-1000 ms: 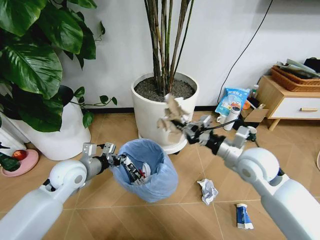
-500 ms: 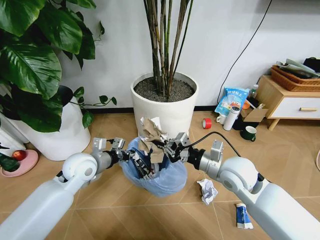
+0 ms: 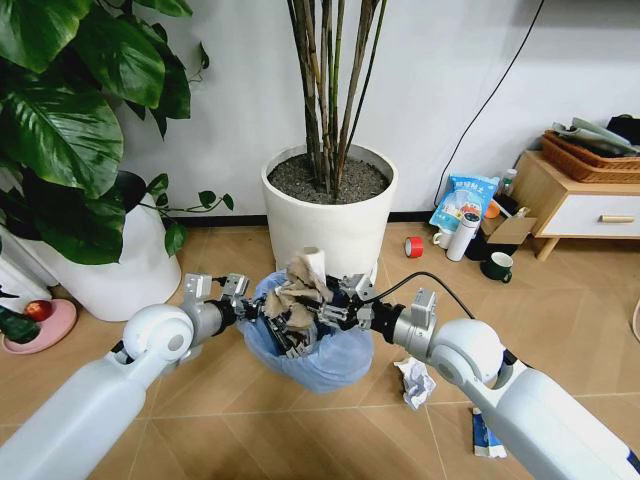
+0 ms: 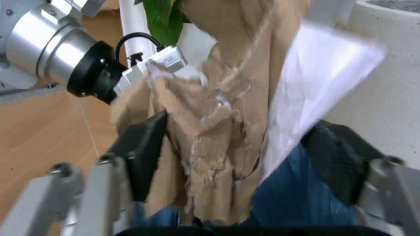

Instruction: Pick up the trash bin and place the garbage on the floor into it.

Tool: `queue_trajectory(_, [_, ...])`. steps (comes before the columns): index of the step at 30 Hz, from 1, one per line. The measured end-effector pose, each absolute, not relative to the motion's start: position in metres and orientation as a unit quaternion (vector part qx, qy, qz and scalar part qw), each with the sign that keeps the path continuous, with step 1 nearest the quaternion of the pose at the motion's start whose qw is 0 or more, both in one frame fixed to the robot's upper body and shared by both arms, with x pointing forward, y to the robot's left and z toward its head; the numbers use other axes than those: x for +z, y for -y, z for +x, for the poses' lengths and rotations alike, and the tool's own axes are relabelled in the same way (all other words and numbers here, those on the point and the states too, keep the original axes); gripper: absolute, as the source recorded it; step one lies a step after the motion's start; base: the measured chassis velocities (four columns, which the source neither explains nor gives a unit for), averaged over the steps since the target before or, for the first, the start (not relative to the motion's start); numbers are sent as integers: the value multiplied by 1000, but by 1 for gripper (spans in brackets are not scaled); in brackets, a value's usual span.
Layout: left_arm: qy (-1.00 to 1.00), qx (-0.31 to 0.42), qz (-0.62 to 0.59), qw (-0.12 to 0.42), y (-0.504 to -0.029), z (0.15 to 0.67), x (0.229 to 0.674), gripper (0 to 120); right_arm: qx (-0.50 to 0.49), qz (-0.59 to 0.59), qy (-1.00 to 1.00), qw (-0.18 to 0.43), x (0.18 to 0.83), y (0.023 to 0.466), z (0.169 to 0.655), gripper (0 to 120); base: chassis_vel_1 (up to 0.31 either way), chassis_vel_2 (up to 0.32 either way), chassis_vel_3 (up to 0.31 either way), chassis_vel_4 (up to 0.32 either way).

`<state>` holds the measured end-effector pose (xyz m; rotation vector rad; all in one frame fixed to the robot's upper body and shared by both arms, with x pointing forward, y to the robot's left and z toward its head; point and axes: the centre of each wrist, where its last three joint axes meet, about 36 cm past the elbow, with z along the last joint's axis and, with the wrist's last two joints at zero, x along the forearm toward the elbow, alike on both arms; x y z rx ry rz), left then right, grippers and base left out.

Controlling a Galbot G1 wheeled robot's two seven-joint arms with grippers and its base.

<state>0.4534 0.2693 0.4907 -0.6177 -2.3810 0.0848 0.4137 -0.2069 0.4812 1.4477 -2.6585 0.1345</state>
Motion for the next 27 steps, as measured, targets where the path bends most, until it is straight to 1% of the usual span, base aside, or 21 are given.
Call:
queue_trajectory(1, [912, 32, -236, 334, -270, 453, 491, 0, 44, 477, 876, 55, 481, 207, 414, 79, 0, 0, 0, 0])
queue_trajectory(2, [912, 32, -236, 334, -270, 453, 491, 0, 44, 477, 876, 55, 481, 207, 414, 79, 0, 0, 0, 0])
queue_trajectory(3, [912, 32, -236, 334, -270, 453, 491, 0, 44, 476, 876, 55, 481, 206, 414, 83, 0, 0, 0, 0])
queue_trajectory(4, [912, 32, -236, 333, -270, 452, 491, 0, 44, 476, 877, 55, 481, 206, 414, 89, 0, 0, 0, 0])
queue_trajectory(5, [912, 32, -236, 333, -270, 452, 491, 0, 44, 476, 877, 55, 481, 206, 414, 89, 0, 0, 0, 0])
queue_trajectory(7, [912, 32, -235, 333, -271, 452, 491, 0, 44, 475, 877, 56, 480, 206, 415, 97, 0, 0, 0, 0])
queue_trajectory(9, [912, 32, -235, 334, -271, 451, 491, 0, 44, 474, 878, 56, 479, 207, 415, 100, 0, 0, 0, 0])
queue_trajectory(20, [915, 28, -223, 336, -284, 445, 489, 0, 33, 417, 908, 34, 496, 218, 413, 100, 0, 0, 0, 0])
queue_trajectory(24, [918, 23, -213, 333, -297, 442, 489, 0, 53, 367, 928, 37, 508, 259, 409, 100, 0, 0, 0, 0])
queue_trajectory(25, [918, 23, -213, 333, -297, 442, 489, 0, 53, 367, 928, 37, 508, 259, 409, 100, 0, 0, 0, 0])
queue_trajectory(27, [921, 22, -209, 329, -304, 441, 492, 0, 65, 332, 940, 49, 505, 285, 407, 100, 0, 0, 0, 0])
